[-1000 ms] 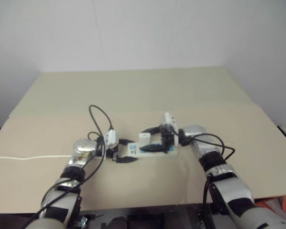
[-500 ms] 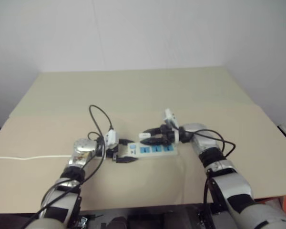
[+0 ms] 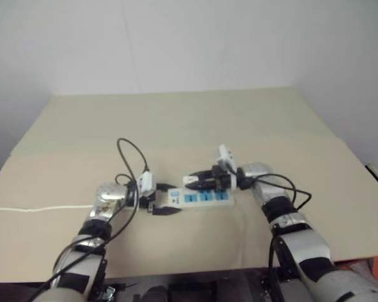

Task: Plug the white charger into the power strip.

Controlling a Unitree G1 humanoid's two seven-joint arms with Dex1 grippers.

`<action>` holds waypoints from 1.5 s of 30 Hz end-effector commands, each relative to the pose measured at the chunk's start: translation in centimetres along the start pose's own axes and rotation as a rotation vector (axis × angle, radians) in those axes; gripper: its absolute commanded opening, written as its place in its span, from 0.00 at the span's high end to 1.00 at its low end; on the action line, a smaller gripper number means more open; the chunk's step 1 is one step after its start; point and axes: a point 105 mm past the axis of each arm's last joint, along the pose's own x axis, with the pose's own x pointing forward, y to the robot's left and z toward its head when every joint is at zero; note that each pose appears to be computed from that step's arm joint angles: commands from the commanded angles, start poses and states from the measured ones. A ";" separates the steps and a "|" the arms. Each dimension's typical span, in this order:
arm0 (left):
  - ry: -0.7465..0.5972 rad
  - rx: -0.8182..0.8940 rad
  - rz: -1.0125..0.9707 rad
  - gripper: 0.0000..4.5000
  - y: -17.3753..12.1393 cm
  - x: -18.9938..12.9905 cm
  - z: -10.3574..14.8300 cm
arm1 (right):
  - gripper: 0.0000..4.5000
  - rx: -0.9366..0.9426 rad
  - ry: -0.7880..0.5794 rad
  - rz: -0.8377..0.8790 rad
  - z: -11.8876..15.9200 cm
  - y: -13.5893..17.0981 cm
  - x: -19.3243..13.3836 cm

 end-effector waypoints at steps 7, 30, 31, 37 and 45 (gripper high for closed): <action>0.015 0.010 -0.014 0.27 -0.3 0.2 -0.1 | 0.75 -0.075 0.029 0.013 -0.9 0.6 1.1; 0.009 -0.002 -0.010 0.27 -0.6 0.3 -0.2 | 0.75 -0.002 0.126 -0.022 -3.7 0.4 1.4; 0.010 -0.002 -0.010 0.27 -0.6 0.3 -0.2 | 0.75 -0.004 0.118 -0.024 -3.6 0.3 1.4; 0.011 -0.003 -0.011 0.27 -0.6 0.4 -0.3 | 0.39 -0.045 0.099 -0.014 -3.1 0.5 1.1; 0.010 -0.009 -0.015 0.27 -0.7 0.6 -0.4 | 0.00 -0.073 0.097 -0.016 -2.8 0.5 0.6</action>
